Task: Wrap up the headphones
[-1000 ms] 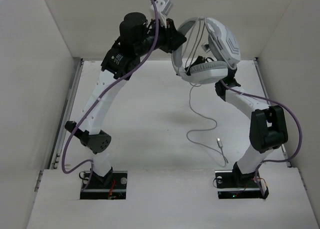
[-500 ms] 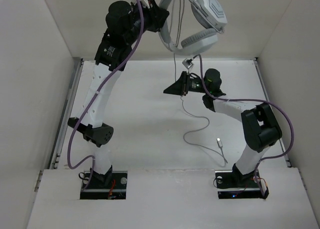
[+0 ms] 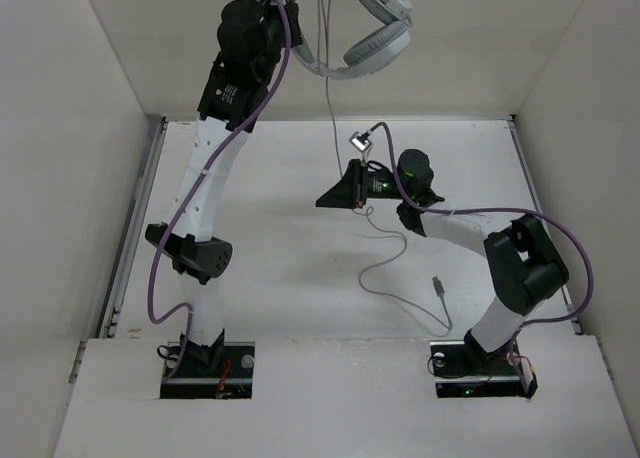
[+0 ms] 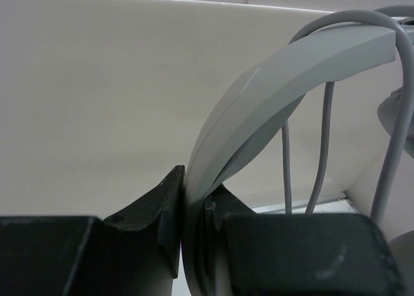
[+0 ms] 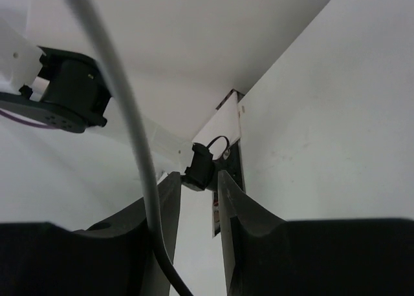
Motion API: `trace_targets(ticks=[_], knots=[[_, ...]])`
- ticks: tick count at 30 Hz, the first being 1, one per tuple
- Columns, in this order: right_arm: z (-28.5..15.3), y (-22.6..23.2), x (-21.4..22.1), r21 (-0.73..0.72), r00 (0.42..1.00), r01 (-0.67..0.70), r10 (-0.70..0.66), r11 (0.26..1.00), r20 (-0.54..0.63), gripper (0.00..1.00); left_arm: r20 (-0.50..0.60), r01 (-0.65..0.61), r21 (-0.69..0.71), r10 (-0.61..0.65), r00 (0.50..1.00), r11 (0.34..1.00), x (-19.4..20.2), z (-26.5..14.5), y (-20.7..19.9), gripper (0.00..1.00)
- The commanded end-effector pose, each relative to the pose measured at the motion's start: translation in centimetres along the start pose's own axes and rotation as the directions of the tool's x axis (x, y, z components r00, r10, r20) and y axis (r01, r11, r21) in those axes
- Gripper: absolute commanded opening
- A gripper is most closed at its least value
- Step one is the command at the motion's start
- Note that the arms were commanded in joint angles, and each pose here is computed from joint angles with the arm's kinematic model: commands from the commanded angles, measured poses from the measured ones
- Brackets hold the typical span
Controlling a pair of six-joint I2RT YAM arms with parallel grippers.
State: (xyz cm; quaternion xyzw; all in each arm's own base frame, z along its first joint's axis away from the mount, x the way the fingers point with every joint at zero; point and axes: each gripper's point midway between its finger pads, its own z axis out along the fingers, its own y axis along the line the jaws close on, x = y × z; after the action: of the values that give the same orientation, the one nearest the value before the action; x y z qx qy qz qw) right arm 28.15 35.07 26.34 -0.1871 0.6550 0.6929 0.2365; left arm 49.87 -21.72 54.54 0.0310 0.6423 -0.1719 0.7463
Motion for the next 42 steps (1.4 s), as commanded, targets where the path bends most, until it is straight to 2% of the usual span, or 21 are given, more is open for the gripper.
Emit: trace_targets(ticks=[1,7,11,16,18,20,26,31,42], knots=[[0.4,2.9,0.9,-0.064,0.994,0.102,-0.105,0.993,-0.035,0.33,0.279,0.066,-0.085,-0.04,0.959,0.994,-9.1,-2.0,1.6,0.02],[0.7,4.5,1.8,-0.102,0.985,0.145,-0.152,0.984,-0.075,0.2,0.291,0.016,-0.214,0.048,0.955,0.977,-8.8,-1.7,3.9,0.02],[0.9,6.0,1.6,-0.132,0.98,0.164,-0.177,0.978,-0.093,0.17,0.276,-0.043,-0.302,0.131,0.952,0.952,-7.5,-1.2,5.3,0.02],[1.2,9.5,0.6,-0.202,0.96,0.221,-0.25,0.954,-0.128,0.15,0.169,-0.177,-0.37,0.253,0.952,0.912,-2.9,0.0,5.9,0.01],[1.1,10.8,-0.6,-0.205,0.954,0.24,-0.269,0.949,-0.129,0.14,0.115,-0.22,-0.383,0.282,0.952,0.897,0.2,0.4,6.2,0.01],[1.1,11.0,-1.1,-0.197,0.953,0.246,-0.274,0.949,-0.128,0.13,0.094,-0.232,-0.389,0.288,0.953,0.892,1.6,0.6,6.3,0.01],[0.4,14.6,-1.9,-0.245,0.926,0.32,-0.356,0.915,-0.122,0.1,0.013,-0.316,-0.374,0.346,0.938,0.872,5.9,1.9,5.9,0.01],[-2.4,16.1,-5.5,-0.199,0.905,0.401,-0.421,0.894,-0.068,0.11,-0.077,-0.377,-0.337,0.374,0.924,0.863,9.9,1.4,6.0,0.02],[-8.2,12.3,-9.7,0.011,0.875,0.484,-0.483,0.875,-0.038,0.11,-0.241,-0.447,-0.041,0.426,0.872,0.894,16.7,-3.1,-0.5,0.02]])
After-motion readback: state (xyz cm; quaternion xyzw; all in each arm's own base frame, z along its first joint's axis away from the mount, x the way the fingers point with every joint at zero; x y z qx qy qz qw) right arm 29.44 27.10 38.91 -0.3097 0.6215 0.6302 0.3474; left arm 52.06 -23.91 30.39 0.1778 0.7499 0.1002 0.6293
